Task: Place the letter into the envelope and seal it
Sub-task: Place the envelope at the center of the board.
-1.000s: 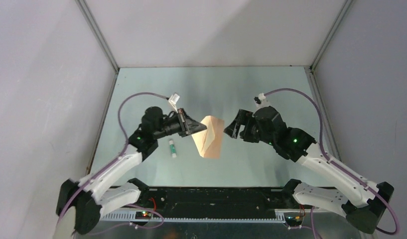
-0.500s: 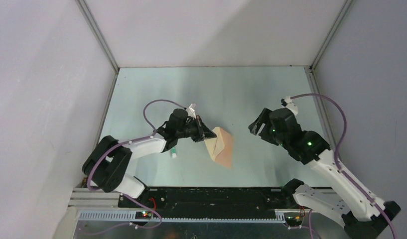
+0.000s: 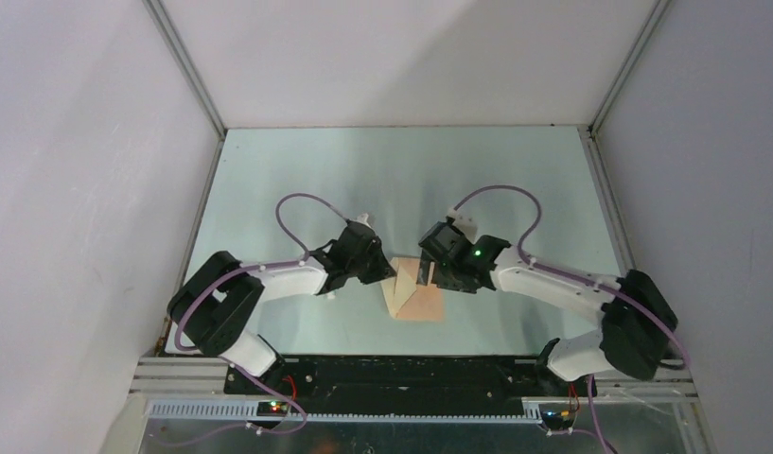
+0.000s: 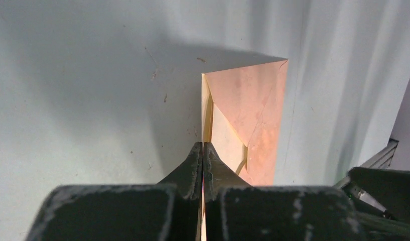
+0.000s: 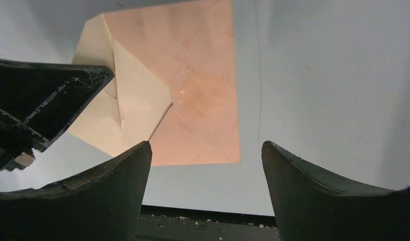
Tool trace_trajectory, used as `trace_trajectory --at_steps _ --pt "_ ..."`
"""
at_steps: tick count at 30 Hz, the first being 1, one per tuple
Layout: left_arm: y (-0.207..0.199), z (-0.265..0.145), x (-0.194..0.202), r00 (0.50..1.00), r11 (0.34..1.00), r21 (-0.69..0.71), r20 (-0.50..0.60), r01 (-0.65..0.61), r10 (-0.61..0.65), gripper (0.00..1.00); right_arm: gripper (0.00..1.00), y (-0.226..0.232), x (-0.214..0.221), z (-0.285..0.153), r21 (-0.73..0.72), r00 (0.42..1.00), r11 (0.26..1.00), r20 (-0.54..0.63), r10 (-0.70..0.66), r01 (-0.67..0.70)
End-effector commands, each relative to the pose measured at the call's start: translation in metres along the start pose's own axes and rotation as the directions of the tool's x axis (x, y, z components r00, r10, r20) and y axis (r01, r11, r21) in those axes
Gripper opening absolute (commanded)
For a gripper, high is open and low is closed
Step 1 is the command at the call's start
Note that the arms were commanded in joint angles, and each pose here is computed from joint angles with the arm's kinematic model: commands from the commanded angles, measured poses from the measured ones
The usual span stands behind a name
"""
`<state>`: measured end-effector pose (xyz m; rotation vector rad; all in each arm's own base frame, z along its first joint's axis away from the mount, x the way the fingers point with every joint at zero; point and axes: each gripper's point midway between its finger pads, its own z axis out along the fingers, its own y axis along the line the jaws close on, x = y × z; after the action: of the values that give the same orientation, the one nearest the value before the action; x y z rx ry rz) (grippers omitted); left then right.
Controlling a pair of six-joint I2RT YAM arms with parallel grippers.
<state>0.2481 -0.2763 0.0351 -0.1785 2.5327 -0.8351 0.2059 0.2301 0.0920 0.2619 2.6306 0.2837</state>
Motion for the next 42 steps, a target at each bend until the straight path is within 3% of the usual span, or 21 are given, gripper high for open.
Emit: trace_trajectory --at_steps 1,11,17,26,42 --pt "0.008 0.007 -0.007 0.991 0.997 -0.039 0.117 0.067 -0.062 0.00 0.83 0.029 0.006 0.015 -0.043 1.000 0.999 -0.003 -0.018 0.017" --pt "0.000 0.014 0.003 0.996 0.998 -0.001 0.058 0.062 -0.062 0.00 0.81 0.049 0.021 0.038 -0.070 0.997 0.996 -0.037 -0.063 0.060" --pt "-0.008 0.010 0.008 0.997 0.996 0.051 0.031 0.073 -0.074 0.00 0.88 0.064 0.029 0.049 -0.093 0.994 0.989 -0.005 -0.113 0.112" --pt "-0.037 -0.012 0.006 0.991 0.964 0.230 0.005 0.132 -0.137 0.00 0.93 0.055 0.032 0.046 -0.061 0.986 0.984 0.031 -0.163 0.165" --pt "-0.046 -0.020 0.008 0.983 0.935 0.304 -0.032 0.183 -0.182 0.00 0.93 0.028 0.024 0.047 0.070 0.983 0.984 0.075 -0.167 0.162"
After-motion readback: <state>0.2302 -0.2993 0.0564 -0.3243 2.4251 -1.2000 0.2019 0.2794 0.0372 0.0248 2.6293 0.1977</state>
